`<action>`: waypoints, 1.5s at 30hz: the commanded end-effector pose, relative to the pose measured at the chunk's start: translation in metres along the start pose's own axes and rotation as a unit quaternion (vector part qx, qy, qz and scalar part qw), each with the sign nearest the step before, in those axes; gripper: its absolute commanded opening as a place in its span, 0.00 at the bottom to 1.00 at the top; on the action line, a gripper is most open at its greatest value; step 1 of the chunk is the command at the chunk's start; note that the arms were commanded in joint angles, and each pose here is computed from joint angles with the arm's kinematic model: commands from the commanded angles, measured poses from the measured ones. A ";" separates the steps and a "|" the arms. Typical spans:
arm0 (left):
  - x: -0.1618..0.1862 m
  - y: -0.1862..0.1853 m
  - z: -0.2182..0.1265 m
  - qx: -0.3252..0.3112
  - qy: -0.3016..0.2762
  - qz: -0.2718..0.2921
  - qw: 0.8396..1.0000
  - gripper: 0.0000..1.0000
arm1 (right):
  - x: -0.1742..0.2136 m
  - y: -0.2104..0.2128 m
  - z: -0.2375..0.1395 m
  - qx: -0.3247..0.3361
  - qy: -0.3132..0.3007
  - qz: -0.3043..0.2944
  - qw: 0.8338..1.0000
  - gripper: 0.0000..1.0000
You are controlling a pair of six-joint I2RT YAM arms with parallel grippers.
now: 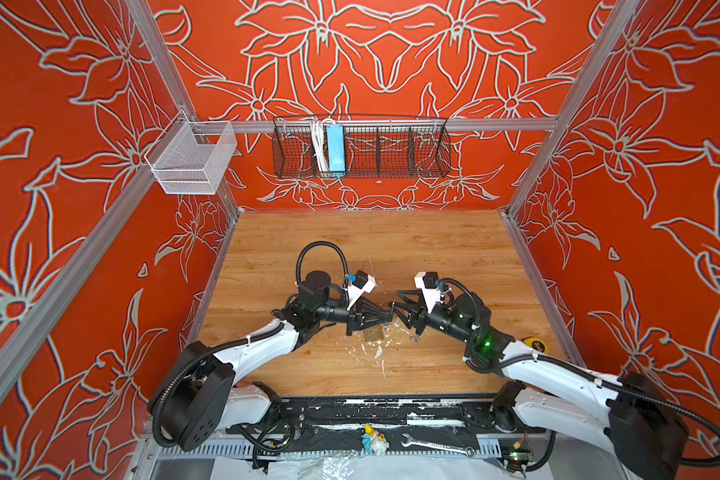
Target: Unlock with the key
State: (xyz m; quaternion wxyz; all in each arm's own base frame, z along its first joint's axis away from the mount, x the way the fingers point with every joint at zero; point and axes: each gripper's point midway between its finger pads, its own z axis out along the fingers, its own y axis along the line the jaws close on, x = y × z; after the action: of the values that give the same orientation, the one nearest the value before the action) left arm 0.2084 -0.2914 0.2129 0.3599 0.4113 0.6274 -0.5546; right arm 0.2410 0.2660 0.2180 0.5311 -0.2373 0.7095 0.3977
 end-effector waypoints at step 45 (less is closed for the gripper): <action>-0.014 0.121 -0.004 -0.342 0.048 -0.147 0.927 0.00 | -0.024 -0.054 -0.051 0.175 -0.114 -0.048 0.977 0.98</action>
State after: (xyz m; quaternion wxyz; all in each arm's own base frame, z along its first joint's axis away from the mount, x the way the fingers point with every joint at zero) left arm 0.3187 -0.2852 0.1989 0.4320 0.2227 0.8123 -0.3224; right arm 0.2684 0.1825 0.2226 0.6429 -0.0924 0.7181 0.2500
